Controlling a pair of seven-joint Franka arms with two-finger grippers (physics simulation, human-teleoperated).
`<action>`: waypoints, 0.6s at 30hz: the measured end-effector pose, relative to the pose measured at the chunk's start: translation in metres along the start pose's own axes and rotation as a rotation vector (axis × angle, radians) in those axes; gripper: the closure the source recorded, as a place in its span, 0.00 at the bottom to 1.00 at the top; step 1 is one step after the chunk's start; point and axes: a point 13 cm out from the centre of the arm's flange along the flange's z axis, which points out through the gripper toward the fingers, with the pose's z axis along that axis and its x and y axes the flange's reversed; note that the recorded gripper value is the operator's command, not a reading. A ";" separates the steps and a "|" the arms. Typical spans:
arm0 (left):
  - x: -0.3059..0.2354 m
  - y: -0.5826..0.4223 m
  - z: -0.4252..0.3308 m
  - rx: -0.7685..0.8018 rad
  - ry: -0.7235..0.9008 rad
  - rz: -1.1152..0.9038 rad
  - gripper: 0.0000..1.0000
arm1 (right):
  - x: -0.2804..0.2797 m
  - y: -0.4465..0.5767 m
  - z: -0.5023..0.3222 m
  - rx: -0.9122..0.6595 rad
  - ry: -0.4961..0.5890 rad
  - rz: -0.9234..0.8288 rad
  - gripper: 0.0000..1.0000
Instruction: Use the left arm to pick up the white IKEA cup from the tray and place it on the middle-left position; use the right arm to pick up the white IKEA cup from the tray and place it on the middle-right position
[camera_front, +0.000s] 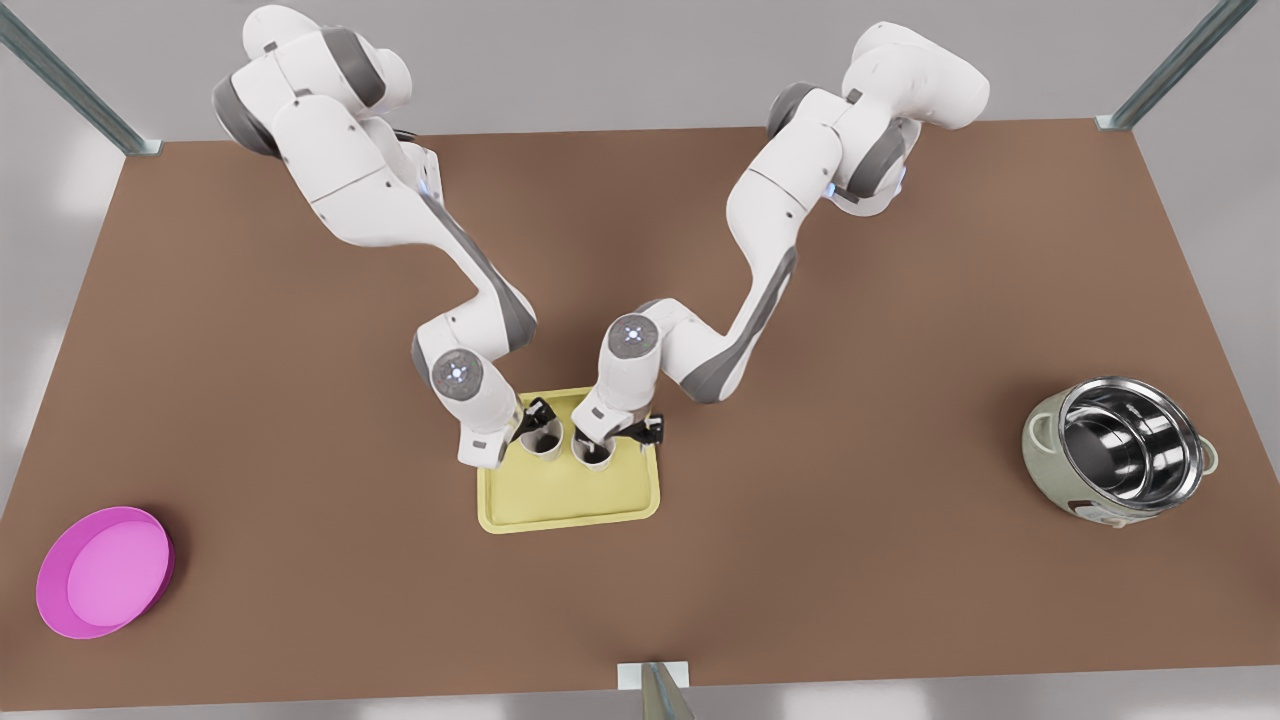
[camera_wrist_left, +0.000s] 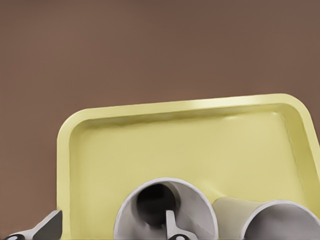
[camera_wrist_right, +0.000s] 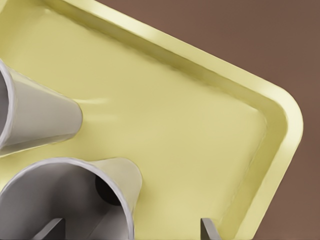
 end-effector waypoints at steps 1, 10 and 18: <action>0.003 0.000 0.006 -0.005 0.003 -0.002 0.00 | 0.001 0.000 0.004 -0.001 0.003 0.002 0.00; 0.010 -0.005 0.024 0.000 -0.014 -0.036 0.51 | -0.001 0.008 0.005 -0.022 -0.003 0.010 0.86; -0.005 -0.003 0.006 0.012 -0.028 -0.105 0.76 | -0.017 -0.010 -0.060 0.002 -0.066 0.017 0.96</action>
